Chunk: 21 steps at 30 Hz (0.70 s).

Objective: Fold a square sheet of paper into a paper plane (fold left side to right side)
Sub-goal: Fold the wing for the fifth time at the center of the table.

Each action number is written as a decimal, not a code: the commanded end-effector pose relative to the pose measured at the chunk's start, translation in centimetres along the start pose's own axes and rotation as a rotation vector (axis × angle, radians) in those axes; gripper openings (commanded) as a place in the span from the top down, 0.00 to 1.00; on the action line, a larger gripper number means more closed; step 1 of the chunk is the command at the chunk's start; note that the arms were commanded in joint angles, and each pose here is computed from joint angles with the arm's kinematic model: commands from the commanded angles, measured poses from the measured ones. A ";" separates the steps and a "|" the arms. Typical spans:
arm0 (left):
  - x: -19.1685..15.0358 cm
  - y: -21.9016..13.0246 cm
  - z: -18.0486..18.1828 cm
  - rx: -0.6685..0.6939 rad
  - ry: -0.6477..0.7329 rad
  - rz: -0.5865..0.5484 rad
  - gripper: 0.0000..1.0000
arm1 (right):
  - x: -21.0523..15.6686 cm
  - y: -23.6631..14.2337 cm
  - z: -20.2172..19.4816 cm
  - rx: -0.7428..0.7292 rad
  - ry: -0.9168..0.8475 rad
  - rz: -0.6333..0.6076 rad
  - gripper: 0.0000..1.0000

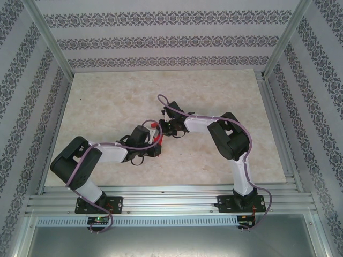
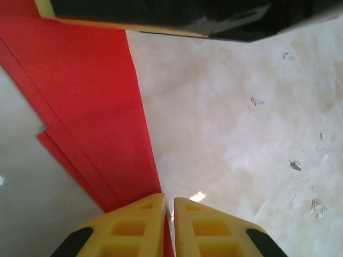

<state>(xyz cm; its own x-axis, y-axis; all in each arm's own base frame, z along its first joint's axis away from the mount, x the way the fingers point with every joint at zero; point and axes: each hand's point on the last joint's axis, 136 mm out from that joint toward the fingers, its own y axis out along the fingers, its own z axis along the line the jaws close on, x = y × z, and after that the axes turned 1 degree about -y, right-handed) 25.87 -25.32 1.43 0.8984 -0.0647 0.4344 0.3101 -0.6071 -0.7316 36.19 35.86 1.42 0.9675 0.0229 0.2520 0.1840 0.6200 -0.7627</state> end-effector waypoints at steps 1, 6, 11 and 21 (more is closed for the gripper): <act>-12.4 -1.6 2.6 0.100 -0.127 0.420 0.85 | 0.2 1.3 -6.1 -0.163 0.059 -0.017 0.87; -12.4 -1.8 2.4 0.097 -0.123 0.416 0.84 | 0.2 1.3 -6.1 -0.157 0.064 -0.018 0.87; -12.9 -2.1 2.5 0.108 -0.124 0.421 0.84 | 0.2 1.3 -6.1 -0.155 0.065 -0.017 0.87; -12.3 -3.7 1.8 0.102 -0.117 0.389 0.85 | 0.5 1.3 -5.4 -0.122 0.059 -0.020 0.87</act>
<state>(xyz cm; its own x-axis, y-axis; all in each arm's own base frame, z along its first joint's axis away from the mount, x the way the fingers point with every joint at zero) 21.15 -24.34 1.54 0.9329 -0.1083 0.3434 0.2146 -0.5986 -0.7718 37.17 35.49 1.47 0.9651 0.0024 0.2620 0.2016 0.6318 -0.7484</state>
